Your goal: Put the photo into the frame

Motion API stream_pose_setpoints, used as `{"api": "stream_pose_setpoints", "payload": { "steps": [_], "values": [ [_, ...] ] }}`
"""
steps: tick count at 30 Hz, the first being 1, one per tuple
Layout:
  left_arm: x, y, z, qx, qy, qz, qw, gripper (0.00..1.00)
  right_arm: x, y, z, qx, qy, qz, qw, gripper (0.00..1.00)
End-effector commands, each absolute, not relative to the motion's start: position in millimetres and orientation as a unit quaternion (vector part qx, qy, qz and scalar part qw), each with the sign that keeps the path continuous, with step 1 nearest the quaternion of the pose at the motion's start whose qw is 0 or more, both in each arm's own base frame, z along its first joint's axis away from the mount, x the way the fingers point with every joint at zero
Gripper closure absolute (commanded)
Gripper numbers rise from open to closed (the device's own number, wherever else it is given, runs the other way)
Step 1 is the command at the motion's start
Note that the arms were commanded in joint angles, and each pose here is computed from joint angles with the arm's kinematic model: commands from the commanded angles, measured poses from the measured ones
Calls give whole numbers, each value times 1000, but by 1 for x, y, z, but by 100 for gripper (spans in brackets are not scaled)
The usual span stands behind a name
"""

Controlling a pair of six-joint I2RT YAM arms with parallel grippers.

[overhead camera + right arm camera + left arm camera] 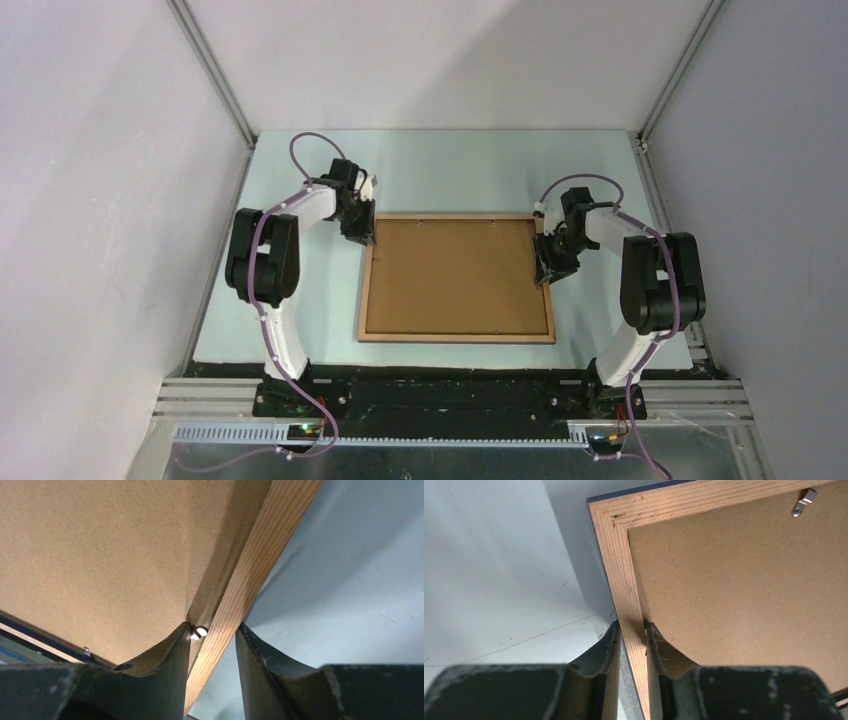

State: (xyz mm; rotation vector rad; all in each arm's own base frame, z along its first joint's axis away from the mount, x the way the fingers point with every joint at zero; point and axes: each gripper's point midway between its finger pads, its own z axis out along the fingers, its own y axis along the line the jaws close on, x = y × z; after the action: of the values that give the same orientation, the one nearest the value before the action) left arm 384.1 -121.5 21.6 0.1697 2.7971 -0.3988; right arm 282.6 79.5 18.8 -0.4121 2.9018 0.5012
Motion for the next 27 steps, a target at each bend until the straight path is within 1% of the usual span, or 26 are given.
{"api": "stream_pose_setpoints", "payload": {
  "steps": [1, 10, 27],
  "values": [
    [392, -120, 25, 65, 972, -137, 178, 100, 294, 81, 20, -148, 971, 156, 103, 59],
    [392, -117, 25, 61, 972, -137, 179, 100, 292, 80, 19, -154, 970, 160, 98, 64],
    [391, -116, 23, 59, 973, -139, 176, 100, 288, 75, 21, -154, 966, 185, 94, 64]
  ]
}}
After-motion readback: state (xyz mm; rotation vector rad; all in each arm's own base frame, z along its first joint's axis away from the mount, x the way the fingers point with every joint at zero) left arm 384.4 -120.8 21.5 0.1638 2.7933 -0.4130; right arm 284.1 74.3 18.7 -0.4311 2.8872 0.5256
